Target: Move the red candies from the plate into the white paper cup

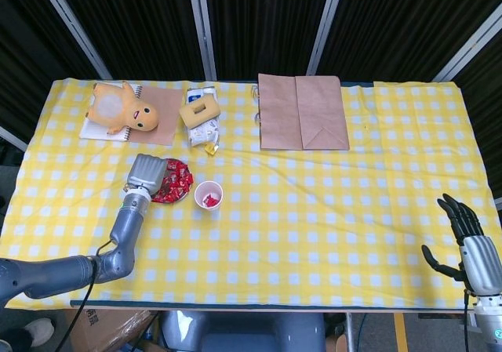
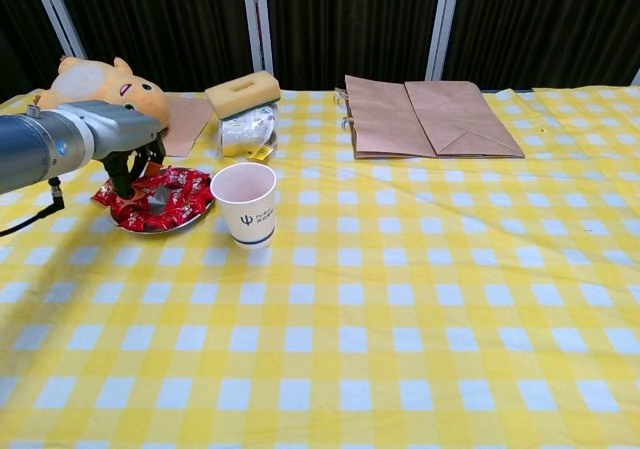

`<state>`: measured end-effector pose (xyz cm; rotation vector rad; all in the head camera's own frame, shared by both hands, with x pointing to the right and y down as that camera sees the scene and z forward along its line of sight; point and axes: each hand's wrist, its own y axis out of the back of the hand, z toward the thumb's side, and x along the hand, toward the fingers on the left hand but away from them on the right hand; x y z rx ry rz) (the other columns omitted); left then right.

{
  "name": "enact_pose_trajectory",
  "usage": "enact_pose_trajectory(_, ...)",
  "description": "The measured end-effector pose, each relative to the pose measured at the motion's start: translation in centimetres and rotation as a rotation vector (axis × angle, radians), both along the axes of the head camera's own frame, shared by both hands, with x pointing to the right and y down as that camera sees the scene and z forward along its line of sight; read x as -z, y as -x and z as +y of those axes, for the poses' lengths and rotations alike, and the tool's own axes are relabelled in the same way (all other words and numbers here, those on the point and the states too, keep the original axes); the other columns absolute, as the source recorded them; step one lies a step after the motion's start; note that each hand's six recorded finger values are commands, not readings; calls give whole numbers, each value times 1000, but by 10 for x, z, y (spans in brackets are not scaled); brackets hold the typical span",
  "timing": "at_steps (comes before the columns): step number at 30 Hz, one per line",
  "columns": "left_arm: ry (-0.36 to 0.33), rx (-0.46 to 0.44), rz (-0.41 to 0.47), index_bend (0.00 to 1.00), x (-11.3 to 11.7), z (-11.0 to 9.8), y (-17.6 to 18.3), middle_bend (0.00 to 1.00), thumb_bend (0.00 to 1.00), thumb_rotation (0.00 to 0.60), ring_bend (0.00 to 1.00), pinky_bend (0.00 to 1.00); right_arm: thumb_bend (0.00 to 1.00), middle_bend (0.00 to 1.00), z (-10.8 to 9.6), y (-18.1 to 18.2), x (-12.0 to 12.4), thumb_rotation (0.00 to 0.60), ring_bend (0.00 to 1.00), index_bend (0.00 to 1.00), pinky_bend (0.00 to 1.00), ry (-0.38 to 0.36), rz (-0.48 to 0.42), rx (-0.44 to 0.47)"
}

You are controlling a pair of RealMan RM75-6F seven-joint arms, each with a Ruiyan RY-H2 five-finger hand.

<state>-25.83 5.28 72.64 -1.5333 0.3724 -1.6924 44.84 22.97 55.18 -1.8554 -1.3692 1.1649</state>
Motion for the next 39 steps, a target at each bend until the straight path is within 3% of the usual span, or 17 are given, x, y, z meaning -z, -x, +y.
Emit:
enact_pose_trajectory(22,-69,-18,64,551,42,-11,0,555,407,600,960,980,423,0,0,0,0,600,0,0,0,-6,4,4)
enact_pose_trajectory(32,-101,-85,153,547,73,-10,-28,553,408,600,960,980,424,0,0,1,0,600,0,0,0,-6,6,5)
enact_pose_trajectory(39,-78,-147,200,541,76,4,-59,551,408,600,960,980,424,0,0,0,0,600,0,0,0,-7,4,3)
